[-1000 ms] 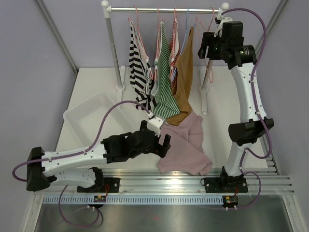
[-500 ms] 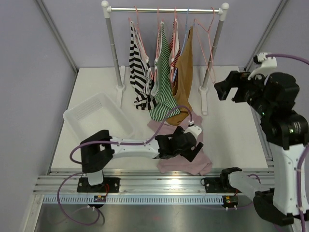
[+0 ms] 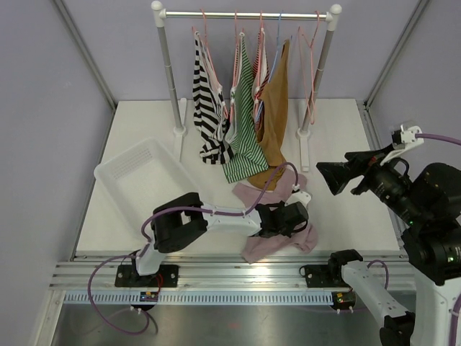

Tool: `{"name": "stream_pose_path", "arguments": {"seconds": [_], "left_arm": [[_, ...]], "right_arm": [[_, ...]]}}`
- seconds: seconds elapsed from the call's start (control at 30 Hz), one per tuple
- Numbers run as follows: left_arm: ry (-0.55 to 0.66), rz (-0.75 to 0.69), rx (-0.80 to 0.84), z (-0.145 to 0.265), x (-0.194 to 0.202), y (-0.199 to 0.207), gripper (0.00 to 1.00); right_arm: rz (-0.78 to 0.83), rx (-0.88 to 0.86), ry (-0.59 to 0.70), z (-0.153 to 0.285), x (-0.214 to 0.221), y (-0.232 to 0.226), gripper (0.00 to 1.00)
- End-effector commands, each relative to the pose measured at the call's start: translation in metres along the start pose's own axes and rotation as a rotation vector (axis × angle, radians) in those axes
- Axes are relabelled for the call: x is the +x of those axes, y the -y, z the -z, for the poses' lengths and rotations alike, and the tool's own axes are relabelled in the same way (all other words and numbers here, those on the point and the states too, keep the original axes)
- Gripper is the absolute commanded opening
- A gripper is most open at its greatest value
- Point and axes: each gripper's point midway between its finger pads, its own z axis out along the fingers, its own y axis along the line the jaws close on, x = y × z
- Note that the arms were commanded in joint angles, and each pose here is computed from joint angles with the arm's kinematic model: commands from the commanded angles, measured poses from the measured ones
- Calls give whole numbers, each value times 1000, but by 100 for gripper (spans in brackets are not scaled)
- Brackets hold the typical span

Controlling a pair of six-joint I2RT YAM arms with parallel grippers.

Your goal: Remove the tank top from the hanger

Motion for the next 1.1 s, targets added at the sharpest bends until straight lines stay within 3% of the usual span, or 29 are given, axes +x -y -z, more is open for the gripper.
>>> {"name": "stream_pose_path", "arguments": {"seconds": [0.0, 0.1, 0.23, 0.43, 0.7, 0.87, 1.07], "left_arm": [[-25, 45, 20, 11, 6, 2, 0], [33, 62, 9, 39, -9, -8, 0], [232, 110, 15, 123, -69, -26, 0], [406, 152, -229, 216, -113, -97, 0], [538, 315, -452, 337, -125, -204, 0], [574, 454, -558, 374, -118, -270, 0], [513, 600, -690, 379, -93, -333, 0]], "right_arm": [[19, -61, 73, 18, -17, -19, 99], [26, -58, 93, 26, -21, -21, 100], [34, -41, 107, 27, -21, -18, 99], [29, -25, 102, 19, -17, -12, 99], [35, -25, 135, 15, -27, -11, 99], [36, -30, 160, 13, -31, -11, 100], [30, -40, 166, 9, -31, -12, 100]]}}
